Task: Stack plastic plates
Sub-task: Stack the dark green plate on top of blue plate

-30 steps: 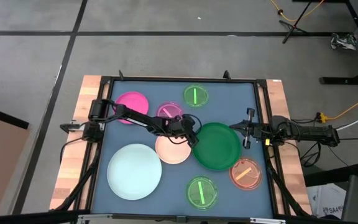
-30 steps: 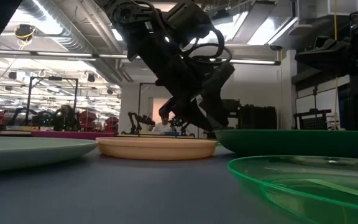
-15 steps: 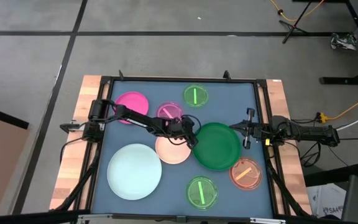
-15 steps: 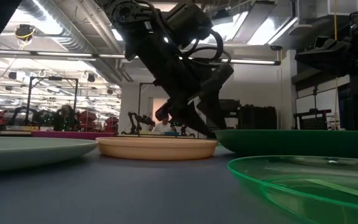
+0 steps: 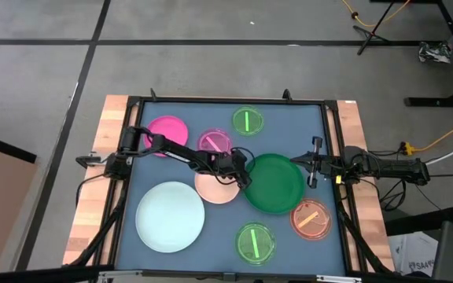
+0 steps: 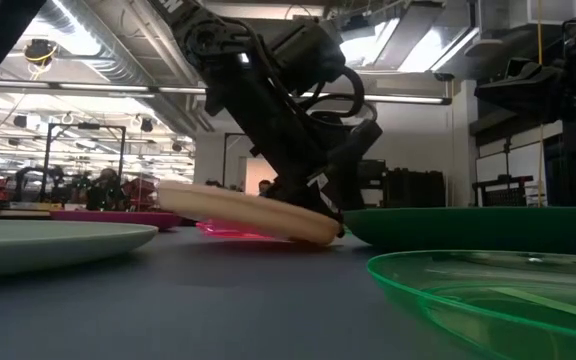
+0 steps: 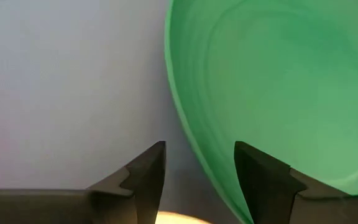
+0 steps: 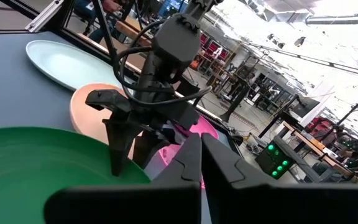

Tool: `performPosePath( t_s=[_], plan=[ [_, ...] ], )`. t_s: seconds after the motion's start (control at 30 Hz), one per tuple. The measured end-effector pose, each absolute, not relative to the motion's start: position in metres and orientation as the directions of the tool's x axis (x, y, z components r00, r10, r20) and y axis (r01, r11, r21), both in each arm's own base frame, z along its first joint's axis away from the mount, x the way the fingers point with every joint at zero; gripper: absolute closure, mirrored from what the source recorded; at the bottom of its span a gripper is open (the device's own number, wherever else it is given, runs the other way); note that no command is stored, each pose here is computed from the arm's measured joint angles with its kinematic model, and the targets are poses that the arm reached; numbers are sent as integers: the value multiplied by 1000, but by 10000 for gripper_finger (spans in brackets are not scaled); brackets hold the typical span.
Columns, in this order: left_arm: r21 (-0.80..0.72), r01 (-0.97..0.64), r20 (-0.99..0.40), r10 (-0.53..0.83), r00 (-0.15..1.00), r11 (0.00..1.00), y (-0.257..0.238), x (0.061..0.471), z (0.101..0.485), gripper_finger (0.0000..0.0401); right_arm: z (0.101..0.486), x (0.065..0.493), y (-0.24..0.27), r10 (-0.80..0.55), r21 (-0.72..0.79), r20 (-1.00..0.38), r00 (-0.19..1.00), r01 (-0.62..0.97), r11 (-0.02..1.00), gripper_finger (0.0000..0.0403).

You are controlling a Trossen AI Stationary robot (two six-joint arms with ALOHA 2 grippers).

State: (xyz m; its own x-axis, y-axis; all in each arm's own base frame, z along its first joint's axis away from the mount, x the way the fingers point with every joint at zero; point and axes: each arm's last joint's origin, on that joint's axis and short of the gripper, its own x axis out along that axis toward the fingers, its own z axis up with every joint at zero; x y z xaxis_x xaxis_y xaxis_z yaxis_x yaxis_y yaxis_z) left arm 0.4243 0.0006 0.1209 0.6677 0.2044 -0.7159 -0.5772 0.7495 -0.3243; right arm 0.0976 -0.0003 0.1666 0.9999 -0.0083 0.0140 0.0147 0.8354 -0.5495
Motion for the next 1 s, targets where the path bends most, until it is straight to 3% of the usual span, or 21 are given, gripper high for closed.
performPosePath(
  t_s=[1.0],
  plan=[
    [-367, -572, -680, 208, 703, 733, 1, 428, 124, 328, 167, 98, 0, -8, -550, 14, 1000, 15, 835, 402]
  ],
)
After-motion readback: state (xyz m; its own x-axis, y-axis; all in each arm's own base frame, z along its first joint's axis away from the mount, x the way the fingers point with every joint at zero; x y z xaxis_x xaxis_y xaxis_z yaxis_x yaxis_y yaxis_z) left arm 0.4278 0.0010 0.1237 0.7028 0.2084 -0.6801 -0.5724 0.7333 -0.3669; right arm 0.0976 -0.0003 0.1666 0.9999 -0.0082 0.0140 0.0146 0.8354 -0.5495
